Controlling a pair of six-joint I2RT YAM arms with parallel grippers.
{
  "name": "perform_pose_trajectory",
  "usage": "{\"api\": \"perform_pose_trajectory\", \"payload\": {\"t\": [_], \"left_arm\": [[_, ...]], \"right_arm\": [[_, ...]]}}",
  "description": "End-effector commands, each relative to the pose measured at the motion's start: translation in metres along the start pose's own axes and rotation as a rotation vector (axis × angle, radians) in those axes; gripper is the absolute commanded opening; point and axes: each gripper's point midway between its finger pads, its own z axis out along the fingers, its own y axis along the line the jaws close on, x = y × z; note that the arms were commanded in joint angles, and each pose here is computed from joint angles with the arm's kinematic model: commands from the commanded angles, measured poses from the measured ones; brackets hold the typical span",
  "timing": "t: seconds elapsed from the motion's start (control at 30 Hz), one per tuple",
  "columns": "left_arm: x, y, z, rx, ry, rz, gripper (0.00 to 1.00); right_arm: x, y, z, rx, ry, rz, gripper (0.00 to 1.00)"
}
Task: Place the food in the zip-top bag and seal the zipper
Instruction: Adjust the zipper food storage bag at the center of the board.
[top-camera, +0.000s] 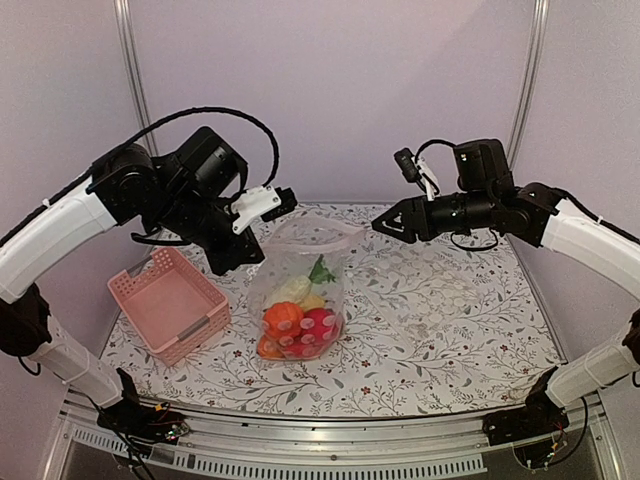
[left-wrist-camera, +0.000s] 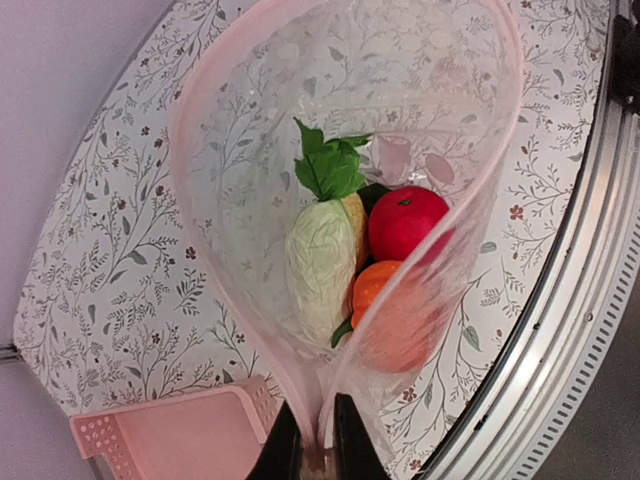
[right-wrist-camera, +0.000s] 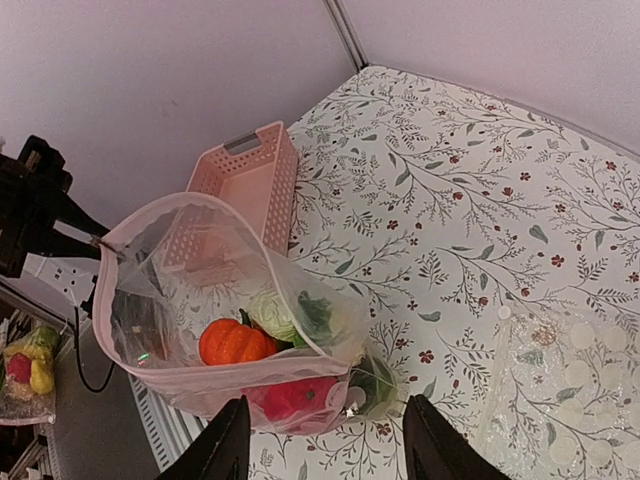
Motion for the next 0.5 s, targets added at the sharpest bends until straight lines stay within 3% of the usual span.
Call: {"api": "perform_pose_trajectory", "payload": {"t": [0.0, 0.47], "left_arm": [[0.010, 0.005, -0.004, -0.011, 0.014, -0.001, 0.00], [0.013, 0.007, -0.005, -0.011, 0.014, -0.004, 0.00]], "right_arm": [[0.010, 0.023, -0.007, -0.121, 0.028, -0.156, 0.53], [0.025, 0.015, 0.033, -0.214, 0.097, -0.185, 0.47]]}}
